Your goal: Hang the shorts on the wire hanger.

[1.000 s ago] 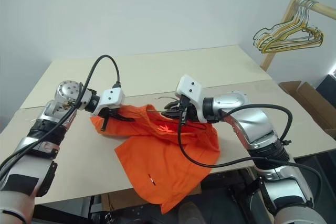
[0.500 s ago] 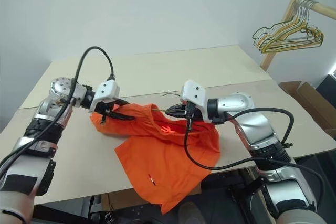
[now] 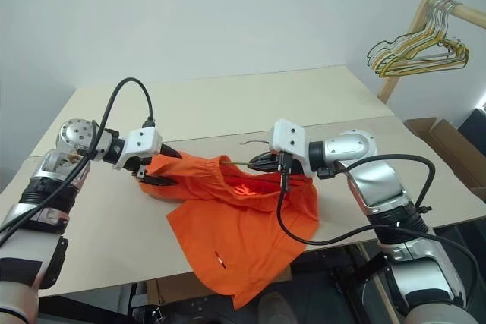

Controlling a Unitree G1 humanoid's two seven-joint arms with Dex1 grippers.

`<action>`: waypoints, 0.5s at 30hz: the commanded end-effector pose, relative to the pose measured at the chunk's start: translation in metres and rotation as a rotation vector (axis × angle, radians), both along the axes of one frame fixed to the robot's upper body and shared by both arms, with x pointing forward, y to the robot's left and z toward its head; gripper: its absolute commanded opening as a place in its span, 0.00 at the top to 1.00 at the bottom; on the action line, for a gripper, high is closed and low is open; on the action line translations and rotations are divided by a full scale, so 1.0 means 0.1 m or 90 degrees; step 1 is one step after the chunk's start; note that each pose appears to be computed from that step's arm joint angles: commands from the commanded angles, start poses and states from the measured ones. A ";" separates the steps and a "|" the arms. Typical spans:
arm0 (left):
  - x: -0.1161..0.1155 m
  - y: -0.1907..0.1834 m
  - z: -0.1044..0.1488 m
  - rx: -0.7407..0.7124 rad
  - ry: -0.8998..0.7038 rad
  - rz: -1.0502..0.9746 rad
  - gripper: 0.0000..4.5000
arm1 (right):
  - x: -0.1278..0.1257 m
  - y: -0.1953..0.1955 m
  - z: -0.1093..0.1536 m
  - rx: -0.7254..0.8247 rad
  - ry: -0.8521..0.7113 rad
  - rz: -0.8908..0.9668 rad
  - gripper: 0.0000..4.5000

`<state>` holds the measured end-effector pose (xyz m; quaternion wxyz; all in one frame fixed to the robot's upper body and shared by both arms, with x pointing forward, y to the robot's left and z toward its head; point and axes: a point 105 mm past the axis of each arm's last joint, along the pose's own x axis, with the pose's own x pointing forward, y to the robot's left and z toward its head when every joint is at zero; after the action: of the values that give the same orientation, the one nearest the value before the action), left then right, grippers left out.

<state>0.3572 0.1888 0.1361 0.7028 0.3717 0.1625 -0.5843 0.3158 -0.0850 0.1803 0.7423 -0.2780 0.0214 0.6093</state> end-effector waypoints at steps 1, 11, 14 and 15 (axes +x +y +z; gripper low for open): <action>0.05 -0.03 0.12 -0.005 -0.031 -0.008 0.45 | 0.02 -0.07 0.22 0.016 -0.041 -0.010 1.00; 0.18 -0.06 0.27 -0.050 -0.067 0.034 0.99 | 0.01 -0.16 0.15 -0.010 -0.035 -0.024 1.00; 0.21 -0.01 0.34 -0.054 -0.078 0.051 0.99 | 0.00 -0.20 0.08 -0.032 -0.032 -0.026 1.00; 0.22 0.02 0.37 -0.059 -0.081 0.060 0.99 | 0.00 -0.22 0.06 -0.041 -0.032 -0.028 1.00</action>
<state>0.3736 0.1836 0.1514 0.7348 0.3681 0.1339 -0.5538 0.3180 -0.1038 0.1774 0.7516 -0.2938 0.0451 0.5889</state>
